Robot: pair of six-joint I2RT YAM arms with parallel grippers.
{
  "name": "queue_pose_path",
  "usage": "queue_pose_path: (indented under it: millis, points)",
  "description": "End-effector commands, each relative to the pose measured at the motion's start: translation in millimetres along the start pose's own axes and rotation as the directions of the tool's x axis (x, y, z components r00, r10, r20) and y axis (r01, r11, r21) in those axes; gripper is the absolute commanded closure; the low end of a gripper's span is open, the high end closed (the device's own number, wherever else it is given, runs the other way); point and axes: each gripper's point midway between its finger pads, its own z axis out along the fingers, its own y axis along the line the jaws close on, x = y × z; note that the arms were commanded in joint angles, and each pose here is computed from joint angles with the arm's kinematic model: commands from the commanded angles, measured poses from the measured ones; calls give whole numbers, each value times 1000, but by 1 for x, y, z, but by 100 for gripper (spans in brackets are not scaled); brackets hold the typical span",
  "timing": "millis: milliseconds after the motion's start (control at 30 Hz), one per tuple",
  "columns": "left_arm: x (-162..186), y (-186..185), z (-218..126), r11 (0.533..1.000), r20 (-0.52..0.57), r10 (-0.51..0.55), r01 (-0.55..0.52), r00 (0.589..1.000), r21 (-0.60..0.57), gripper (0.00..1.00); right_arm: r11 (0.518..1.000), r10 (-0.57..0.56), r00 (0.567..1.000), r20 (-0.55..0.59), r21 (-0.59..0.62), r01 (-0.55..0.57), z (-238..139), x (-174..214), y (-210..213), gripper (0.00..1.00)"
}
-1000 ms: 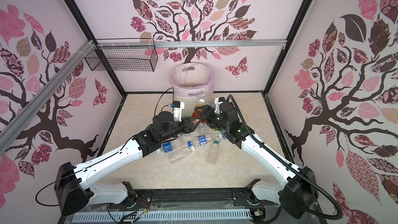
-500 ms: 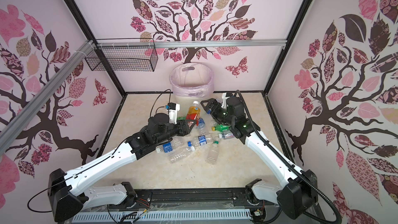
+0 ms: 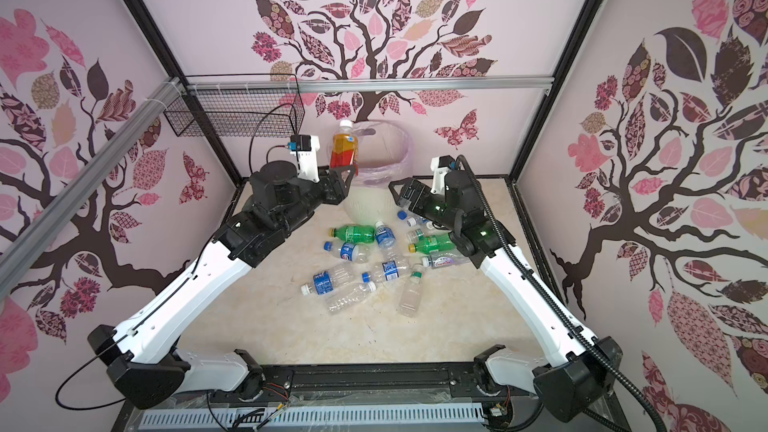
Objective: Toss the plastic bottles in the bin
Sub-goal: 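Raise the orange-red bottle over the bin with left gripper and release it, then draw both grippers back from the bin toward the bottles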
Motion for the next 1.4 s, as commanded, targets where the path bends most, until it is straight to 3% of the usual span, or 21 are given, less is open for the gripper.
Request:
queue_pose_path:
  millis: [0, 100, 200, 367, 467, 633, 1033, 1367]
  points:
    - [-53, -10, -3, 993, 151, 116, -116, 982, -10, 59, 992, -118, 992, 37, 53, 116, -6, -13, -1, 1]
    - [-84, -21, -4, 990, 248, 133, -139, 960, 5, 59, 983, -161, 985, 55, 97, 155, -12, -18, -5, 1]
    - [-88, -23, 15, 987, 263, 156, -158, 952, -14, 59, 979, -175, 984, 42, 116, 169, -11, -16, -10, 1]
    - [-45, 11, 94, 992, 81, 106, -99, 991, -77, 53, 979, -163, 986, 25, 125, 159, -7, -9, -18, 1]
    - [-27, 39, 121, 987, -50, 69, -76, 996, -144, 32, 981, -157, 987, 15, 117, 154, -7, -6, -17, 0]
    - [-39, 26, 104, 994, -16, 76, -77, 997, -79, 3, 983, -147, 989, 14, 112, 145, -13, -4, -16, 0]
    - [-46, 15, 50, 990, -17, 130, -131, 991, -51, 3, 979, -131, 991, -11, 156, 131, -19, 6, -29, 0]
    - [-8, 32, 14, 980, -125, 176, -185, 976, -71, 3, 952, -177, 983, -56, 245, 186, -23, 18, -53, 0]
